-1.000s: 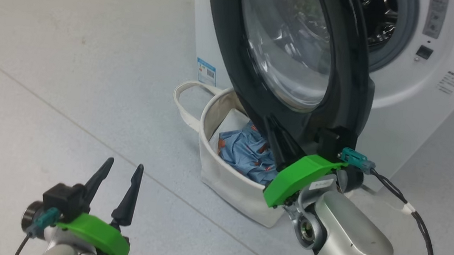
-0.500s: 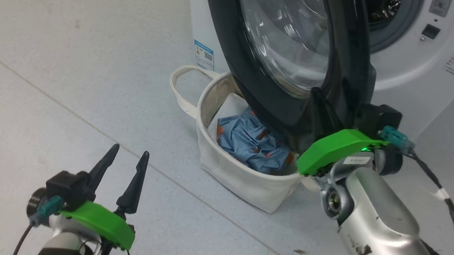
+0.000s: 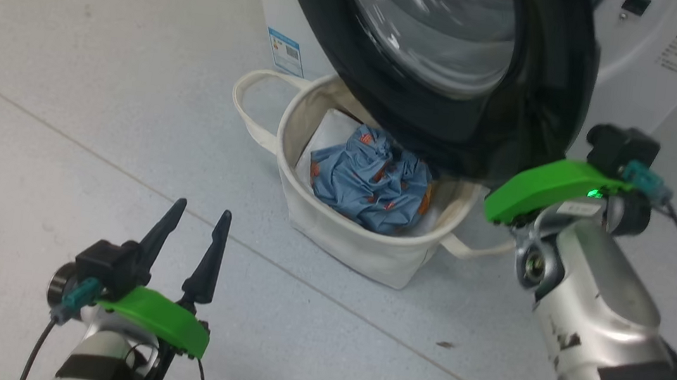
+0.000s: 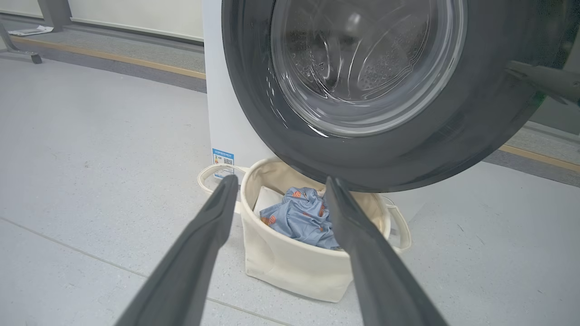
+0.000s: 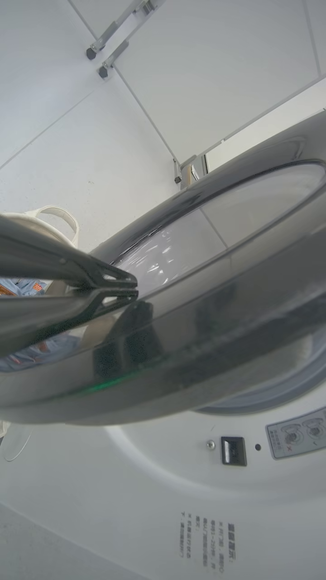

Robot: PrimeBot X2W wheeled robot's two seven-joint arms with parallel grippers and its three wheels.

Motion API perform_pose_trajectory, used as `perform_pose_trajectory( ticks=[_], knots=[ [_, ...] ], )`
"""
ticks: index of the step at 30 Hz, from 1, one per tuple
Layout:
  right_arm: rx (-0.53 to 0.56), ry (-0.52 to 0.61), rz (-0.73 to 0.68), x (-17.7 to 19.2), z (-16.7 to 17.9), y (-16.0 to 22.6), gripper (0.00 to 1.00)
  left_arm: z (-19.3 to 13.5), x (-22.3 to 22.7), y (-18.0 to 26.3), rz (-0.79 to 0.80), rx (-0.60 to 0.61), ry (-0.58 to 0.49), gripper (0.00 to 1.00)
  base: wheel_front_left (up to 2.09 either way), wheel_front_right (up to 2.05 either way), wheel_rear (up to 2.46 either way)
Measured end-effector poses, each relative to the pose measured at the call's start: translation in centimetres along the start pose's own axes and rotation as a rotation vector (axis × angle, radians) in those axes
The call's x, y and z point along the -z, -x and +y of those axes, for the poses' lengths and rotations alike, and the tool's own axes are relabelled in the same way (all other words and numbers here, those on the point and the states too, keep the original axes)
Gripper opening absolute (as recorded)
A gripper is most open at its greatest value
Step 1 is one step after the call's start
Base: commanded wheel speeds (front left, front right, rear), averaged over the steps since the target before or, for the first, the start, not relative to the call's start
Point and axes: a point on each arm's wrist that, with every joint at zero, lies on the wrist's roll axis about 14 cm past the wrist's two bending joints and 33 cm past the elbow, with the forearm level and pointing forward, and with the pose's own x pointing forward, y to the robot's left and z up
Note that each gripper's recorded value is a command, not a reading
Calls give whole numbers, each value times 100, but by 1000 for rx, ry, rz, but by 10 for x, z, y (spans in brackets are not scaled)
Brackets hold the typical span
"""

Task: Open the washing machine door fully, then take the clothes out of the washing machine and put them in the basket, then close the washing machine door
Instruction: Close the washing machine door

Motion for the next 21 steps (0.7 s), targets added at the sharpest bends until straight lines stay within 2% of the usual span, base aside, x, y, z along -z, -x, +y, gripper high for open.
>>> perform_pose_trajectory(
  ticks=[14, 21],
  knots=[
    [194, 8, -50, -21, -85, -40, 0, -15, 23, -31, 61, 37, 5, 100, 0, 0, 0],
    [242, 14, -45, -16, -106, -52, 0, -11, 26, -39, 66, 29, 2, 100, 0, 0, 0]
  ],
)
